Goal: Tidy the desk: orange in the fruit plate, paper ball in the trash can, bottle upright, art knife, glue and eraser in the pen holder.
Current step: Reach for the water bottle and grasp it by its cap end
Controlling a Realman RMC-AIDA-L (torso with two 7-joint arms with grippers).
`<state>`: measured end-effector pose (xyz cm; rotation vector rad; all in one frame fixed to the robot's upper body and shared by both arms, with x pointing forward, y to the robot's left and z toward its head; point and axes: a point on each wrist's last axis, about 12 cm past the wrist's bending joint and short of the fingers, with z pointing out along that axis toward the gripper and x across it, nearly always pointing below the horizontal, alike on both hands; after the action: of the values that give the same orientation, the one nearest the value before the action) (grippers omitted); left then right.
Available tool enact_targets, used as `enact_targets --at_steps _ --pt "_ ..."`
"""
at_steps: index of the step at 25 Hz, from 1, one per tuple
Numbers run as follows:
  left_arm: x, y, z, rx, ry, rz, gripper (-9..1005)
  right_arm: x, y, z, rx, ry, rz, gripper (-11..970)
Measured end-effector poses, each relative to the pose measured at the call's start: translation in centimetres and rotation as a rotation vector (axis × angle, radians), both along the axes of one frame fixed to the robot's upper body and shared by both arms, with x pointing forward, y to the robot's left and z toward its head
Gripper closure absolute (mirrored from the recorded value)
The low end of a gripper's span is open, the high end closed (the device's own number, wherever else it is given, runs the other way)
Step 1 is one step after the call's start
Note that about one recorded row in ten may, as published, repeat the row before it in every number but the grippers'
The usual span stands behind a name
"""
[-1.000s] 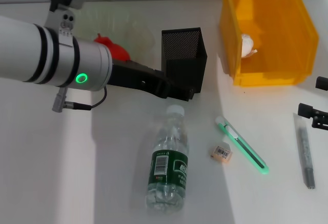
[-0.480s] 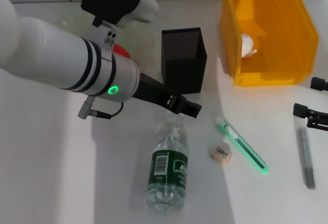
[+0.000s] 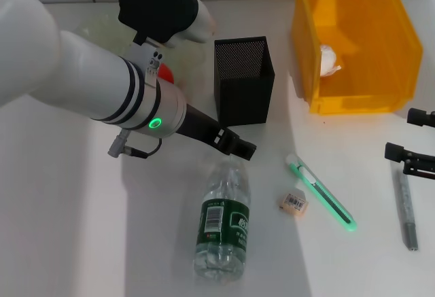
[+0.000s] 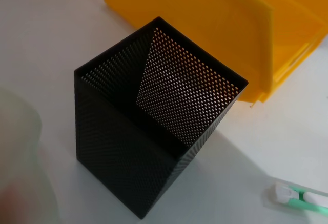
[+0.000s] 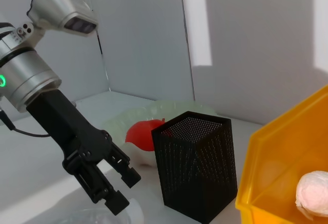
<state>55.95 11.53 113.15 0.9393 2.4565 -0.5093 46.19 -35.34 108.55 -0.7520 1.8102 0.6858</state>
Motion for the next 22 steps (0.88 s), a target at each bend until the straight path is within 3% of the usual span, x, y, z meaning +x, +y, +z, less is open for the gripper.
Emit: enact_targets --at_steps 22 --pt "0.3 -0.8 -1.0 0.028 0.033 -0.021 136 0.1 0.2 -0.1 -0.003 0.018 0.017 120"
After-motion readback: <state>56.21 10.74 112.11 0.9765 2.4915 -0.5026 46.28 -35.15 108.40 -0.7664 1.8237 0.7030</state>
